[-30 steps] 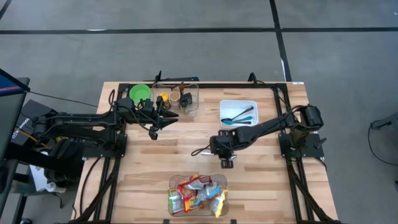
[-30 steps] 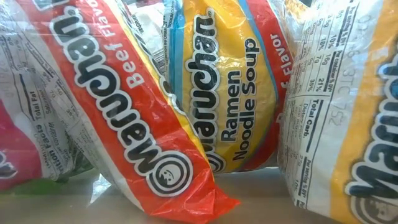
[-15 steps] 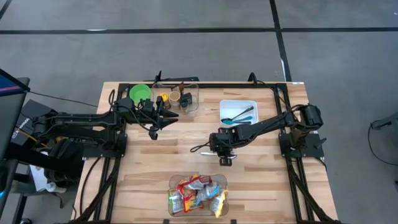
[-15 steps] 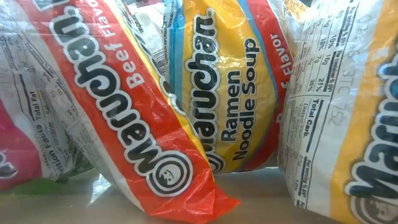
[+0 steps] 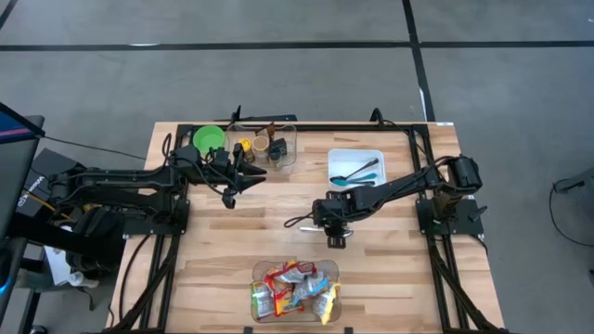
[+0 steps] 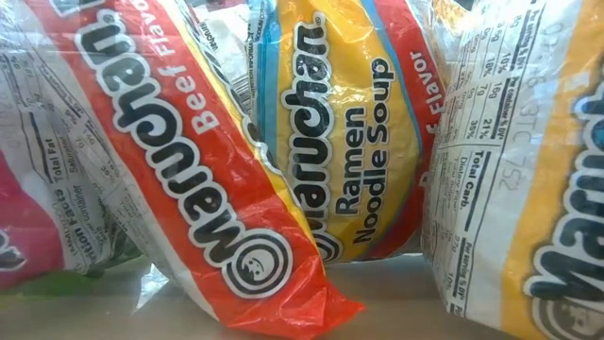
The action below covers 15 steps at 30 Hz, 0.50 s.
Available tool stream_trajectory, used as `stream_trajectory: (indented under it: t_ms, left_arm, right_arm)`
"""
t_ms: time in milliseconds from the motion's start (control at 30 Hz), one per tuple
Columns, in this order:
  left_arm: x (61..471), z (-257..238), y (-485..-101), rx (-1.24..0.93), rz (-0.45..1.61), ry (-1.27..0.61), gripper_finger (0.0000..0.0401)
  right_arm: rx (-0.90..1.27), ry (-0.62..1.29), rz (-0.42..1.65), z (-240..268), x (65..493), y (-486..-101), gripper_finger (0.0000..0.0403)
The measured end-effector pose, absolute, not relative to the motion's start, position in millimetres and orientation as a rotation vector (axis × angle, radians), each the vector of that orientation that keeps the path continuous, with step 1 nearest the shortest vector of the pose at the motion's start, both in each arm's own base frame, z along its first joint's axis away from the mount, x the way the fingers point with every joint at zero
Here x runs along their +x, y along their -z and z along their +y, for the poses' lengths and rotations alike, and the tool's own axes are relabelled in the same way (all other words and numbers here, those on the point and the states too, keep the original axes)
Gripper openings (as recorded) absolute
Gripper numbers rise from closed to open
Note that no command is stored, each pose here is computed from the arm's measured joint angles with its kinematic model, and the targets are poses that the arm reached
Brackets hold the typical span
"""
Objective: Pick & Place Food Item
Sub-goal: Put the silver spoon into the white bin
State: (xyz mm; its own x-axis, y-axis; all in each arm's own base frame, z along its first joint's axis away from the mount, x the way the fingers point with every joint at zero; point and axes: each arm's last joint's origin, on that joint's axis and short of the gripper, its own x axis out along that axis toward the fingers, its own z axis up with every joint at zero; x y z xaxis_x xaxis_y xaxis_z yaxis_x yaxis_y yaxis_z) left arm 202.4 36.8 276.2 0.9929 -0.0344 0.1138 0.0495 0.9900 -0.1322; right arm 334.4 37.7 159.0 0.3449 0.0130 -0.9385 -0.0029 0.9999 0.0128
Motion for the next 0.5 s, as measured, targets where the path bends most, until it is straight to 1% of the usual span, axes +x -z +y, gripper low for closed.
stream_trajectory:
  t_ms: [133,333,500]
  left_arm:
    - [202.4,36.8,-276.2,-0.135,-0.112,0.042,0.0085]
    - [202.4,36.8,-276.2,-0.135,-0.112,0.042,0.0085]
    - [202.4,36.8,-276.2,-0.135,-0.112,0.042,0.0085]
  right_arm:
    - [0.006,-0.014,1.219,39.2,334.2,-158.9,0.016]
    - [-0.004,-0.023,1.221,43.1,333.6,-158.8,0.0149]
    - [-0.006,-0.025,1.225,42.4,327.7,-148.0,0.014]
